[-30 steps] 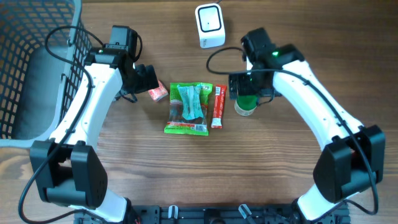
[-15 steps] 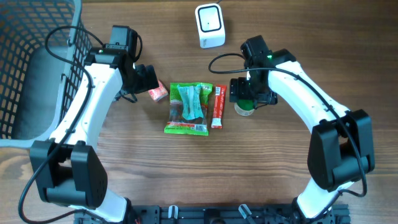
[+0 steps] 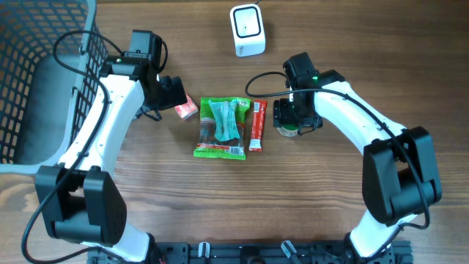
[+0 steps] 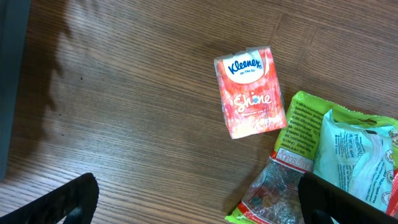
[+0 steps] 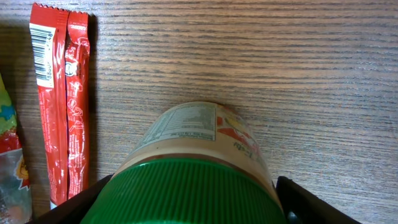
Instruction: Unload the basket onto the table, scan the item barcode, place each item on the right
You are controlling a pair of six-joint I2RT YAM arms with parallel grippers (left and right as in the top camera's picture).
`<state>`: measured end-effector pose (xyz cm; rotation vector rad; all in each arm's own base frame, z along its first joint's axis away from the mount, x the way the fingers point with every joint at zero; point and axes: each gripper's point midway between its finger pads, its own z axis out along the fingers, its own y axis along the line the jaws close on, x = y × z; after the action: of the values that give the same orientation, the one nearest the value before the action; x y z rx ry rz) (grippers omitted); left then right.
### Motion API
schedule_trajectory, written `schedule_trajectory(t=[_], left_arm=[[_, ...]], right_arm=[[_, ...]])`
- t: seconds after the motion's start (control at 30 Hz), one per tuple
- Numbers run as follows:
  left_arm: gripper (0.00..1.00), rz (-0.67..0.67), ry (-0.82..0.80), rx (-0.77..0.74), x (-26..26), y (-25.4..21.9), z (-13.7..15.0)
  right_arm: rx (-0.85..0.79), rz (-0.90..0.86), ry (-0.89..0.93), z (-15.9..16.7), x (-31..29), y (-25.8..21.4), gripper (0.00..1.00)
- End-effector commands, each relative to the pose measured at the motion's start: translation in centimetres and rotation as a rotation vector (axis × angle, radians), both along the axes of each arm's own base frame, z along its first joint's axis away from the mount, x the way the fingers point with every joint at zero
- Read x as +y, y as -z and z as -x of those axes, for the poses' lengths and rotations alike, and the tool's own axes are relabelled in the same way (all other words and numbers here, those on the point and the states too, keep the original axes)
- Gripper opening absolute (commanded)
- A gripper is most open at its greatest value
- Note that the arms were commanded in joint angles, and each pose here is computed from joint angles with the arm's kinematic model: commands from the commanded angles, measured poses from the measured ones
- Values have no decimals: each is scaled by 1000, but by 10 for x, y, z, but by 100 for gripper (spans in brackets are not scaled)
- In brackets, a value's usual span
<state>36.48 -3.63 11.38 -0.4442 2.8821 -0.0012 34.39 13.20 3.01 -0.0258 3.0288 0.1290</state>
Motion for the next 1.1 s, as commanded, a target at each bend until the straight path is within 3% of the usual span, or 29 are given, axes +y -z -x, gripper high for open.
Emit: schedule_trajectory(t=[0.0,0.83,1.03,1.07], left_arm=[[100,1,11,-26,0,-9,-3],[100,1,11,-26,0,-9,-3],[100,1,11,-26,0,-9,-3],[100,1,11,-26,0,-9,-3]], right_arm=[[7,33,-31,2,-4,6,80],[-47,82,-141,3,7,16,79],[-41,44,-145,4,14,15,82],[-42,44,-146,3,14,15,90]])
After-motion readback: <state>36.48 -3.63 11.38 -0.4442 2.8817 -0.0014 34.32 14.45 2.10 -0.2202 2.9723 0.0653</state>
